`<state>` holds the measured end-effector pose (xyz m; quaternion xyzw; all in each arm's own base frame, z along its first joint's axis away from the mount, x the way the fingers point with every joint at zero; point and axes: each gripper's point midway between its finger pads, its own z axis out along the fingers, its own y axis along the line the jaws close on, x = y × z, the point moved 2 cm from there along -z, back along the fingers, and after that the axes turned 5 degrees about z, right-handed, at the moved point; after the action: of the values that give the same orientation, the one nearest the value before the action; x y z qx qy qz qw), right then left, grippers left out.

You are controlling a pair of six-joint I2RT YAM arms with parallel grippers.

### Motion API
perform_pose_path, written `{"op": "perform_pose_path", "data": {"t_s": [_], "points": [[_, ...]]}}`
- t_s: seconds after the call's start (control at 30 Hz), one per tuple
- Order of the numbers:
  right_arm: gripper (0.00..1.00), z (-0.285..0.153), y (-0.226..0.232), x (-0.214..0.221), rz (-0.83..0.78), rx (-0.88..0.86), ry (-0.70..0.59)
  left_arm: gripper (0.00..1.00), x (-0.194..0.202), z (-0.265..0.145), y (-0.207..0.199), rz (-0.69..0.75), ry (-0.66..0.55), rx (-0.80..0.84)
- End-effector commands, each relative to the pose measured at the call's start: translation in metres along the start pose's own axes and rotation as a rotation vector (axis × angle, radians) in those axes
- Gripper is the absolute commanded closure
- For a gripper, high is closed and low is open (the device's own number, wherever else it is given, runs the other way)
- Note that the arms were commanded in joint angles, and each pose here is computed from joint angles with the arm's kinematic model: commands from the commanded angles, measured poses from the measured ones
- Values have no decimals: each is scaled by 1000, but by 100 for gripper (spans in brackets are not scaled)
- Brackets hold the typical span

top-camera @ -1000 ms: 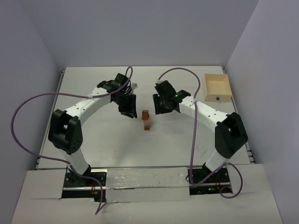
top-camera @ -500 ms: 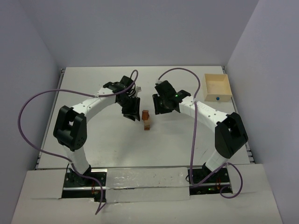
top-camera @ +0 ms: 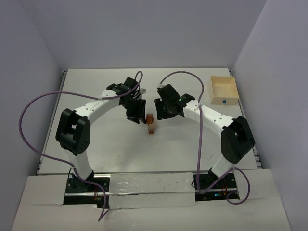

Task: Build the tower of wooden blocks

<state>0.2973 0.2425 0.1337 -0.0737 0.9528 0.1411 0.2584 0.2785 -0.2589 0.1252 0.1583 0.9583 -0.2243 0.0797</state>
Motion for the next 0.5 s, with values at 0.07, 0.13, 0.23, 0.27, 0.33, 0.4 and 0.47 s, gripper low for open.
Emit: {"op": "perform_pose_path", "data": {"t_s": [0.07, 0.13, 0.23, 0.27, 0.33, 0.4, 0.47], "points": [[52, -6, 18, -11, -24, -51, -37, 50, -12, -9, -14, 26, -40, 42], [52, -7, 19, -11, -24, -53, -37, 50, -11, -10, -15, 26, -41, 43], [52, -8, 22, -11, -27, -59, -39, 49, -11, -11, -15, 26, -44, 43], [52, -8, 23, -11, -28, -61, -40, 49, -11, -11, -15, 26, -45, 43], [52, -8, 25, -11, -29, -64, -42, 49, -10, -11, -15, 25, -41, 44], [52, -7, 26, -10, -33, -65, -39, 49, -9, -11, -15, 27, -44, 42], [52, -6, 28, -8, -34, -73, -32, 49, -9, -12, -15, 27, -45, 43]]}}
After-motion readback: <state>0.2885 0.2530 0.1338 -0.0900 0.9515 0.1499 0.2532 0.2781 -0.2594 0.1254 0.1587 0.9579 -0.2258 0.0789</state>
